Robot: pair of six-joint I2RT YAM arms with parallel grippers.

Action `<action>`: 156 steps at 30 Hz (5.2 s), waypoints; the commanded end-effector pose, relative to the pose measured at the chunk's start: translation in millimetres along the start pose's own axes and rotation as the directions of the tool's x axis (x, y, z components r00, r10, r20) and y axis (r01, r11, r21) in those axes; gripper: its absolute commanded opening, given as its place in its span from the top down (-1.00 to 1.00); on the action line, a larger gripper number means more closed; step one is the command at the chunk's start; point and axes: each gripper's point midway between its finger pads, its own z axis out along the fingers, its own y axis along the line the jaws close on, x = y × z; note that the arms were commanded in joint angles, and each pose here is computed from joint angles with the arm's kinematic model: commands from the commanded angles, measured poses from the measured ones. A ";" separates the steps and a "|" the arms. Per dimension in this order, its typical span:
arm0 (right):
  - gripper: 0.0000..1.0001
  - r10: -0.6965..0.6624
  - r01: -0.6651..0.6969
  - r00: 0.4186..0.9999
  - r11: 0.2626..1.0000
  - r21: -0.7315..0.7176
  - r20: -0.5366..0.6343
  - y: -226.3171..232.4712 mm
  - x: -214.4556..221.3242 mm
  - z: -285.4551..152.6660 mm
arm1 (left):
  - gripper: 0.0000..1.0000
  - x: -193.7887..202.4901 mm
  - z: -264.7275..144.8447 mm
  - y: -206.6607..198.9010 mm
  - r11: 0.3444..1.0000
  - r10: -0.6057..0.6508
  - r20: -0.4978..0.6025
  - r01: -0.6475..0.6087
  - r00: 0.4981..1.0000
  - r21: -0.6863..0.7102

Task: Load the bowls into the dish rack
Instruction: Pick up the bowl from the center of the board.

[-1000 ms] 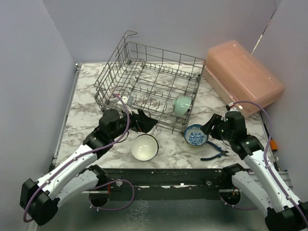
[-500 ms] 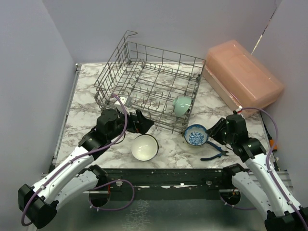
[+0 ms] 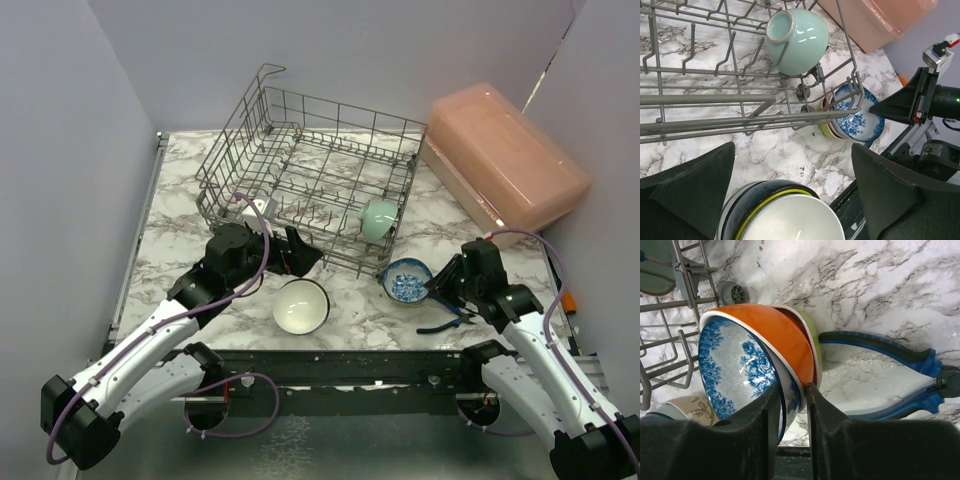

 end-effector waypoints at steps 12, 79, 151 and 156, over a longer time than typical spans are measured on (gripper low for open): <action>0.99 -0.040 0.040 0.999 0.998 -0.042 -0.003 10.9 -3.2 -10.6 | -0.98 -20.5 3.1 -16.7 0.998 0.021 0.044 -0.024 0.999 0.056; 0.99 -0.266 0.250 0.964 0.922 -0.295 -0.016 51.0 4.4 -28.3 | -0.59 102.8 93.7 -76.5 0.997 0.035 -0.217 -0.050 0.976 -0.063; 0.99 -0.444 0.471 0.878 0.741 -0.478 0.178 105.0 -19.4 -63.3 | -0.98 26.0 82.5 -141.2 0.977 0.027 -0.065 -0.013 0.998 0.213; 0.99 -0.443 0.481 0.873 0.713 -0.510 0.204 114.2 -21.4 -68.9 | -0.98 14.1 77.0 -140.6 0.955 -0.039 -0.069 0.057 0.997 0.290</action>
